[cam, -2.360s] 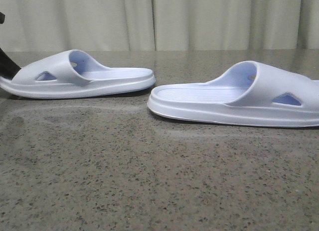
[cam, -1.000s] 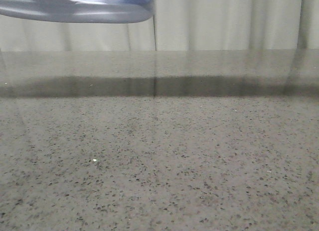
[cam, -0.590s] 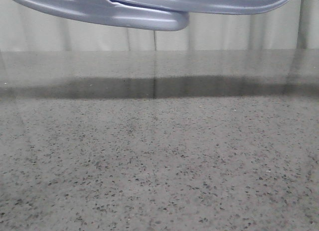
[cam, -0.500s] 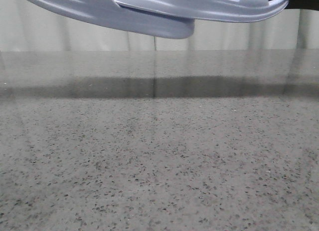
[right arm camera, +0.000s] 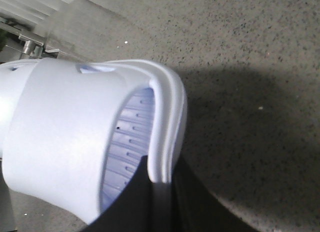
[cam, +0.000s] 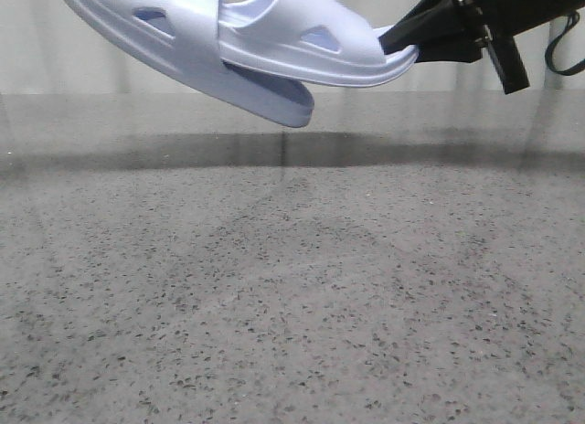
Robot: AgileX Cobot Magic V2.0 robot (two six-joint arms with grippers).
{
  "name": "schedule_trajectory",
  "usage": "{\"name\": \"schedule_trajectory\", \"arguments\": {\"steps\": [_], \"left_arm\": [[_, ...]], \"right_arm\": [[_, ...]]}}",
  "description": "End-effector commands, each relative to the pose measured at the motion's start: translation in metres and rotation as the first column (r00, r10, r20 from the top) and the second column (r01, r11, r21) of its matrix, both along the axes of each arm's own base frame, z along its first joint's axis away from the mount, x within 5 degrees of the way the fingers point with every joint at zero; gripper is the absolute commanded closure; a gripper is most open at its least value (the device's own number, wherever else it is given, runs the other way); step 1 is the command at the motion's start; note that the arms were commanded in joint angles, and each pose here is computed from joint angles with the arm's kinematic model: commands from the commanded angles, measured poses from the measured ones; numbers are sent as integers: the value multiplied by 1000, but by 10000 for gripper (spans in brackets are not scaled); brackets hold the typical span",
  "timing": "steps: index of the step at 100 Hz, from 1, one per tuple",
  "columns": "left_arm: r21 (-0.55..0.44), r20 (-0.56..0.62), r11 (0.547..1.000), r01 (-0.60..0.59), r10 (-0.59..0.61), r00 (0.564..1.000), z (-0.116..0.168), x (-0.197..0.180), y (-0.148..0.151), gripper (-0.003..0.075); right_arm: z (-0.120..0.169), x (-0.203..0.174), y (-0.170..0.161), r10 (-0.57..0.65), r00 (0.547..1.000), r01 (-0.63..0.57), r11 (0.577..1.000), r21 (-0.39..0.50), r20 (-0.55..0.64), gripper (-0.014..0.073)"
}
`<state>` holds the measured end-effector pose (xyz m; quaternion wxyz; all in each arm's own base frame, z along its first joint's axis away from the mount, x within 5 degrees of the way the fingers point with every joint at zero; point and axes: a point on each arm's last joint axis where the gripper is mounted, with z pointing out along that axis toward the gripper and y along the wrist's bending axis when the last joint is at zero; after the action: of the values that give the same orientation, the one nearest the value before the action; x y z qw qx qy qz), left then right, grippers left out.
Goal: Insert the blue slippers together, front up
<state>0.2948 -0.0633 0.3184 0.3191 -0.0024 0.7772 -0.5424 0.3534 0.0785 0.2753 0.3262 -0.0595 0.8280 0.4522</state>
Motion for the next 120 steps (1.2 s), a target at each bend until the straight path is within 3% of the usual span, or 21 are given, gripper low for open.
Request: {"name": "schedule_trajectory", "arguments": {"steps": [1,15,22,35,41,57,87,120], "left_arm": [[-125,63,968,219,-212,975,24,-20,-23,705],[-120,64,971,209,-202,977,23,-19,-20,705],[-110,73,975,194,-187,980,23,-18,-15,705],[-86,73,983,164,-158,985,21,-15,-6,705],[-59,67,989,137,-133,989,19,-13,-1,705],[19,56,998,59,-60,997,12,-8,12,705],[112,31,994,-16,12,999,-2,3,18,705],[203,-10,979,23,-21,1000,-39,22,-4,702]], "right_arm": [[43,-16,35,191,976,-206,967,150,109,695],[45,-14,37,199,973,-216,966,143,119,666],[44,-14,33,210,971,-224,966,129,117,571],[43,-15,19,225,968,-239,962,131,112,310],[44,-16,11,237,965,-251,957,144,110,265],[47,-18,-22,234,968,-247,953,175,94,265],[63,-32,-78,98,989,-105,992,63,109,265],[68,-37,-86,74,990,-80,996,40,120,265]]}}
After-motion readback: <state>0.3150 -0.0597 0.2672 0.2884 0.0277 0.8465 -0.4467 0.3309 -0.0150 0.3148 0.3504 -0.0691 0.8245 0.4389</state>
